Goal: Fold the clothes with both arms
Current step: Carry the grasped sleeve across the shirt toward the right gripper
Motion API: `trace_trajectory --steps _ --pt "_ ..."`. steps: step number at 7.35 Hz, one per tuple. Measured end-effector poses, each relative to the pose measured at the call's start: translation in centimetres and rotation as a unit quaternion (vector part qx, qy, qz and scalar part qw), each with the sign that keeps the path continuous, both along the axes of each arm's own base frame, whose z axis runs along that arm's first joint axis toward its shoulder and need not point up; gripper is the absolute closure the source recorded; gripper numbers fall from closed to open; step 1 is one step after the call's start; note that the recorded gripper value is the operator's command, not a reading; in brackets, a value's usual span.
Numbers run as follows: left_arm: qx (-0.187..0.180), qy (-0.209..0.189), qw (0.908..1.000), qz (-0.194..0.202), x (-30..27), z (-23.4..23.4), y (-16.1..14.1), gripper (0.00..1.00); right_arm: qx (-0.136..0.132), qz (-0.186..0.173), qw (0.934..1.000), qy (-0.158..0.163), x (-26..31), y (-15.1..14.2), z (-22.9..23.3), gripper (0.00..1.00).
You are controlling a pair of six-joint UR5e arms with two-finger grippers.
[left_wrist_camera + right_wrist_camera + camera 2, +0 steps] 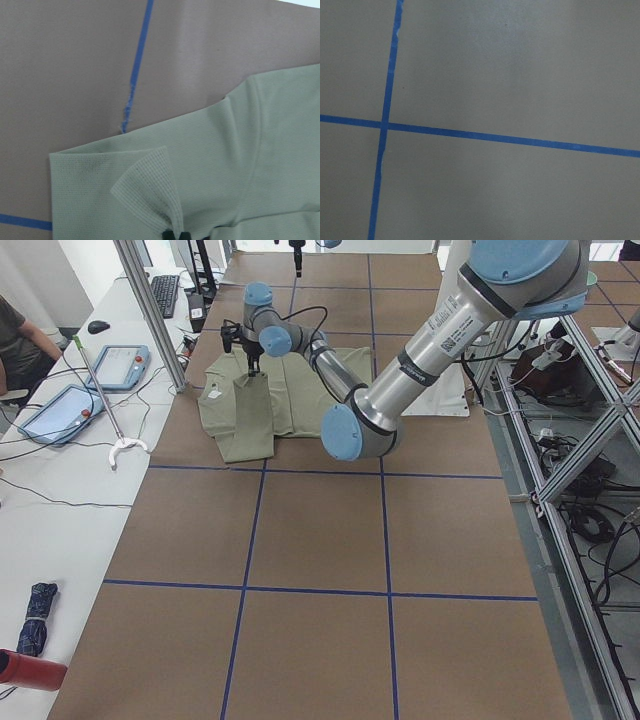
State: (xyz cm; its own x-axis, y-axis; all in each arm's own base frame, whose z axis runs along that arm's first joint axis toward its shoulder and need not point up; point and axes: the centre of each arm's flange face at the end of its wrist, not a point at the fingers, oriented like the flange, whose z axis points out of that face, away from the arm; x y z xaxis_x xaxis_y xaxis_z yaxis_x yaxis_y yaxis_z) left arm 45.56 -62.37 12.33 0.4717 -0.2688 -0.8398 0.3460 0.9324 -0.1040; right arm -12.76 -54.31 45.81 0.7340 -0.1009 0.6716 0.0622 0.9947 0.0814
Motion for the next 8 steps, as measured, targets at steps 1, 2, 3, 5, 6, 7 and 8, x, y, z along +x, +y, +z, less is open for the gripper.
trace_trajectory --steps 1,2,3,5,6,7,8 --pt "-0.017 0.026 0.9995 0.002 3.8 -5.8 1.3 1.0 -0.003 0.001 1.0 0.001 0.1 0.1 0.3 0.0" --pt "-0.029 0.046 0.9985 0.011 6.9 -9.5 3.6 1.0 -0.005 0.001 1.0 0.002 0.1 0.2 0.6 0.0" --pt "-0.035 0.059 0.9974 0.022 9.5 -11.0 5.7 1.0 -0.007 0.002 1.0 0.002 0.1 0.2 0.8 0.0" --pt "-0.038 0.074 0.9961 0.031 13.3 -11.1 7.3 1.0 -0.011 0.003 0.9999 0.003 0.1 0.2 1.1 0.0" --pt "-0.038 0.076 0.996 0.028 14.3 -10.8 7.5 1.0 -0.012 0.003 0.9999 0.003 0.0 0.2 1.1 0.0" --pt "-0.042 0.078 0.9958 0.025 15.1 -10.8 7.9 0.22 -0.013 0.004 0.9999 0.003 0.0 0.2 1.2 0.0" --pt "-0.045 0.083 0.9954 0.02 16.8 -11.4 9.5 0.0 -0.014 0.004 0.9999 0.003 -0.1 0.1 1.1 0.0"
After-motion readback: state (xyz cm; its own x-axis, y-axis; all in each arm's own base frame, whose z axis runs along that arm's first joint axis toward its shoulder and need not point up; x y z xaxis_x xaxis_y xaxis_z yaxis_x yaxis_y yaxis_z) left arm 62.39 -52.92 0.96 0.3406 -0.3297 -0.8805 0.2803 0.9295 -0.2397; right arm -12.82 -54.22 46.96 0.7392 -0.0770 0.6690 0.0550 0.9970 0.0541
